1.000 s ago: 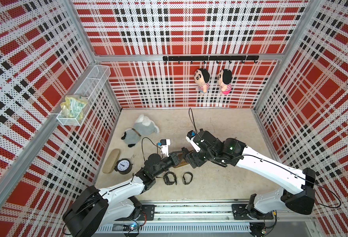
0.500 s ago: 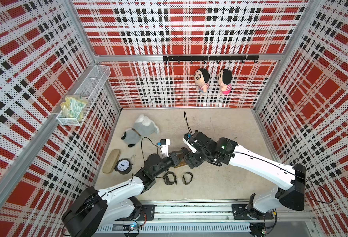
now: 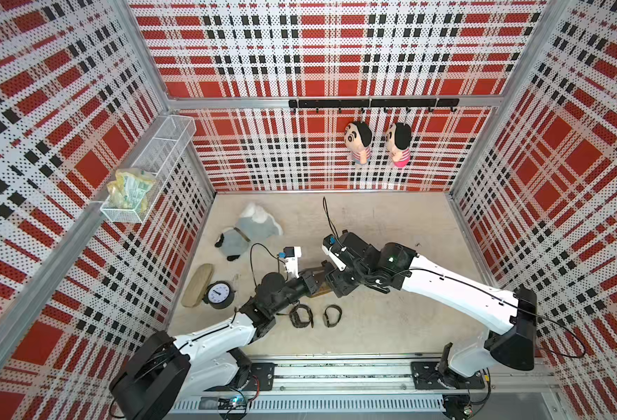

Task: Place watch on stand
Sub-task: Pick up the watch at the center of the board.

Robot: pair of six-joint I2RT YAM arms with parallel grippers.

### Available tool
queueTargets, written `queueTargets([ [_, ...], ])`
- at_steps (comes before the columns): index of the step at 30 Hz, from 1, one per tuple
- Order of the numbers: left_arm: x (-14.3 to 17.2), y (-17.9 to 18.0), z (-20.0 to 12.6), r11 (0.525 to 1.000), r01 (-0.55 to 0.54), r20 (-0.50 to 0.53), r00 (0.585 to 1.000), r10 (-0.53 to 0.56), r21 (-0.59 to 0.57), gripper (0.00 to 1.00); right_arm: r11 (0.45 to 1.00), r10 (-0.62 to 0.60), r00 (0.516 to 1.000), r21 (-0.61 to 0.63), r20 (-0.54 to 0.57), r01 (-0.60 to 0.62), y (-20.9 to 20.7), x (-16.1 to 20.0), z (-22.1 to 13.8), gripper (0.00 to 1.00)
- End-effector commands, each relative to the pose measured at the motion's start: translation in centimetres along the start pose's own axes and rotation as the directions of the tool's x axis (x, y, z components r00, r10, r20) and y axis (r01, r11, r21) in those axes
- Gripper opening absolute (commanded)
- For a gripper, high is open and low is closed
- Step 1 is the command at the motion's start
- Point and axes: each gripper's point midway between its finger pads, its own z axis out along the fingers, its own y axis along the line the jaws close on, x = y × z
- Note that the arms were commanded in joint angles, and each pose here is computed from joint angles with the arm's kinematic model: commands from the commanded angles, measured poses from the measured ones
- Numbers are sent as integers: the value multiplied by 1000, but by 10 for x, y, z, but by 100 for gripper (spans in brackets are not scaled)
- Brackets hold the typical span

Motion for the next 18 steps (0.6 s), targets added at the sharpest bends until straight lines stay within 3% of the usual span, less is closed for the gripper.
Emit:
queueTargets([
  [1, -4, -9, -2, 999, -23, 17, 1000, 22, 22, 0, 1000, -1, 1000, -1, 12, 1, 3, -6, -3, 68],
  [18, -1, -8, 1, 1000, -22, 7, 1000, 22, 19, 0, 1000, -1, 1000, 2, 8, 1, 4, -7, -2, 59],
])
